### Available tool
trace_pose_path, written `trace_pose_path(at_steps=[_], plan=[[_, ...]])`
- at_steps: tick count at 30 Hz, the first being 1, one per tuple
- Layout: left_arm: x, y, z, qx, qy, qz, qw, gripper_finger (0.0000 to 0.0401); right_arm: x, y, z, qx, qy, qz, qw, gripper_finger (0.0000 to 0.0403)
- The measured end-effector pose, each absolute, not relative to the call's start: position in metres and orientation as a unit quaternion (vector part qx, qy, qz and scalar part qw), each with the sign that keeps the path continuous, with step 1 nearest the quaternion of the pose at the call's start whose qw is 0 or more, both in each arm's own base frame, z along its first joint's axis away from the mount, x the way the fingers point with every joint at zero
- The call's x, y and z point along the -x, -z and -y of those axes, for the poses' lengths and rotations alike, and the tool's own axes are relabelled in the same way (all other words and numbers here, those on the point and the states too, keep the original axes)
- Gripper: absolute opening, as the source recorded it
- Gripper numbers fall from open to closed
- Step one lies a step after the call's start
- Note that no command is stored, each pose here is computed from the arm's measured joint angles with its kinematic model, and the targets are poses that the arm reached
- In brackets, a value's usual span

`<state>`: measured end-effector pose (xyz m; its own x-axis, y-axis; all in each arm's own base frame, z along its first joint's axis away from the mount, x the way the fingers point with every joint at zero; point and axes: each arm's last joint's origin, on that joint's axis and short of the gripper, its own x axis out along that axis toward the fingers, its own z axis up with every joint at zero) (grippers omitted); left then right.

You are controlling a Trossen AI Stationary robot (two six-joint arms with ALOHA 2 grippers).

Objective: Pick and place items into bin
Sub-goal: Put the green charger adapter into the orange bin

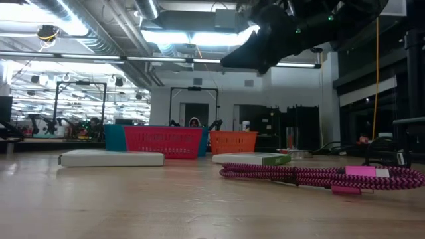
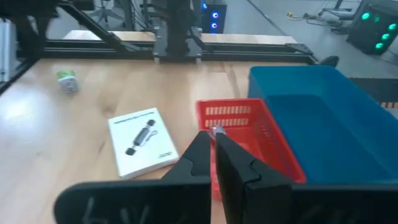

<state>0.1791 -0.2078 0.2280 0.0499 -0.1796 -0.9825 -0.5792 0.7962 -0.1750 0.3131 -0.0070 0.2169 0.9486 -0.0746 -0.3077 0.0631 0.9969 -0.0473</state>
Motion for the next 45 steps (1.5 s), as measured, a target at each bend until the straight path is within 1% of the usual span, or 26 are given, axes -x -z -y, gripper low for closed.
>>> trace_pose_path(at_steps=[8,17,23,28,37,41,45], plan=[[-0.171,-0.217,0.221,0.272,-0.173,-0.675,0.664,0.0075,-0.313,-0.217,-0.018,0.023,-0.005,-0.155,0.988,0.0007],[-0.164,-0.214,0.227,0.270,-0.205,-0.635,0.695,0.0155,-0.311,-0.217,-0.036,0.014,-0.030,-0.155,0.987,0.0007],[-0.165,-0.195,0.233,0.230,-0.227,-0.647,0.691,0.0188,-0.311,-0.217,-0.041,0.014,-0.038,-0.155,0.987,0.0008],[-0.169,-0.176,0.235,0.182,-0.244,-0.662,0.684,0.0196,-0.311,-0.217,-0.041,0.004,-0.036,-0.156,0.987,0.0008],[-0.174,-0.154,0.239,0.160,-0.262,-0.670,0.676,0.0194,-0.311,-0.217,-0.041,0.003,-0.037,-0.156,0.987,0.0007],[-0.174,-0.149,0.240,0.158,-0.271,-0.670,0.672,0.0183,-0.311,-0.217,-0.041,0.003,-0.037,-0.156,0.987,0.0007],[-0.174,-0.147,0.240,0.152,-0.270,-0.679,0.666,0.0158,-0.311,-0.217,-0.041,0.003,-0.037,-0.156,0.987,0.0007]])
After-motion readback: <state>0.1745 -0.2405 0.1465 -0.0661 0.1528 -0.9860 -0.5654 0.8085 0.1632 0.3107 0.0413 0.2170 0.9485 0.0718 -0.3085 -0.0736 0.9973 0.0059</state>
